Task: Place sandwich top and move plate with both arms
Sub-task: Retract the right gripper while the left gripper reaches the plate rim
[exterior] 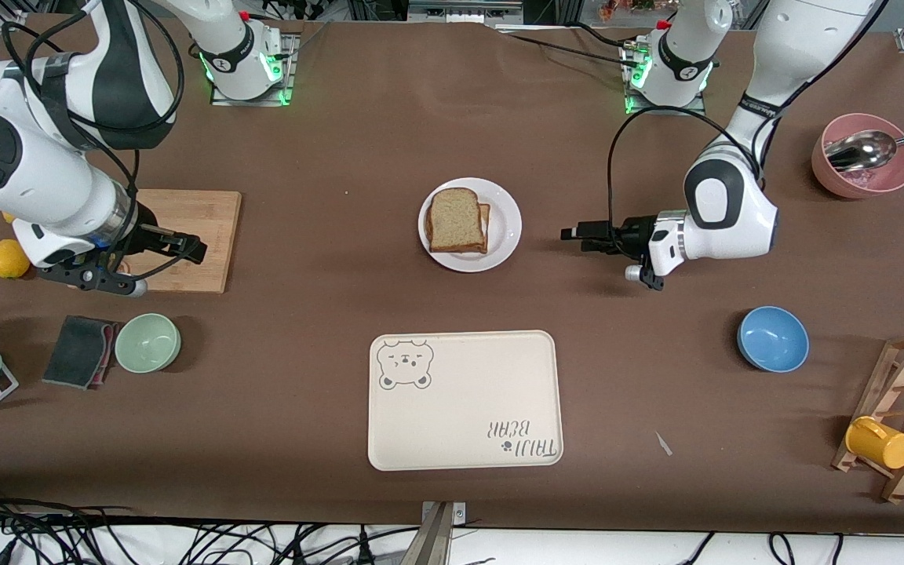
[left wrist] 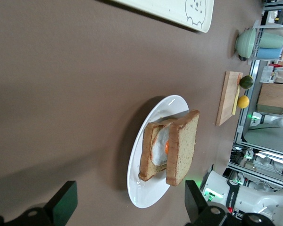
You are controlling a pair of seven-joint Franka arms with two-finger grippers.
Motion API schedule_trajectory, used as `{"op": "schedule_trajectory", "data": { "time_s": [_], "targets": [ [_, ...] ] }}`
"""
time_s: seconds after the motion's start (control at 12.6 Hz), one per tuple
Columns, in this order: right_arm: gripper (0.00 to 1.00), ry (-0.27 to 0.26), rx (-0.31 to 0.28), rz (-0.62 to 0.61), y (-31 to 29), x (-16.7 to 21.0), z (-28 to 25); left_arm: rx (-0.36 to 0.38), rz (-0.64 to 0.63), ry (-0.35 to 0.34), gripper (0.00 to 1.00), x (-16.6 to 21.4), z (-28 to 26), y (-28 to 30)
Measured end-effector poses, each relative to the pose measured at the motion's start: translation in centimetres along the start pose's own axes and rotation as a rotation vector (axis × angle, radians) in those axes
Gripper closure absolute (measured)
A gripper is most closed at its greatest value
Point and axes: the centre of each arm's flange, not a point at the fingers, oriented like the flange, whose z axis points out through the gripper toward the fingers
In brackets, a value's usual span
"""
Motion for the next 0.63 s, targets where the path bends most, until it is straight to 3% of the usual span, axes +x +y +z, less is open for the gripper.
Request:
{"op": "schedule_trajectory", "data": {
  "time_s": [0.24,0.63],
  "targets": [
    [0.0,0.003,0.001,-0.021,0.2,0.0,-0.2,-0.061,0.013,0.051,0.0,-2.0,3.8,-0.6],
    [0.0,0.013,0.018,-0.045,3.6,0.8,-1.0,-0.063,0.019,0.089,0.0,-4.3,8.9,-1.4]
  ]
}}
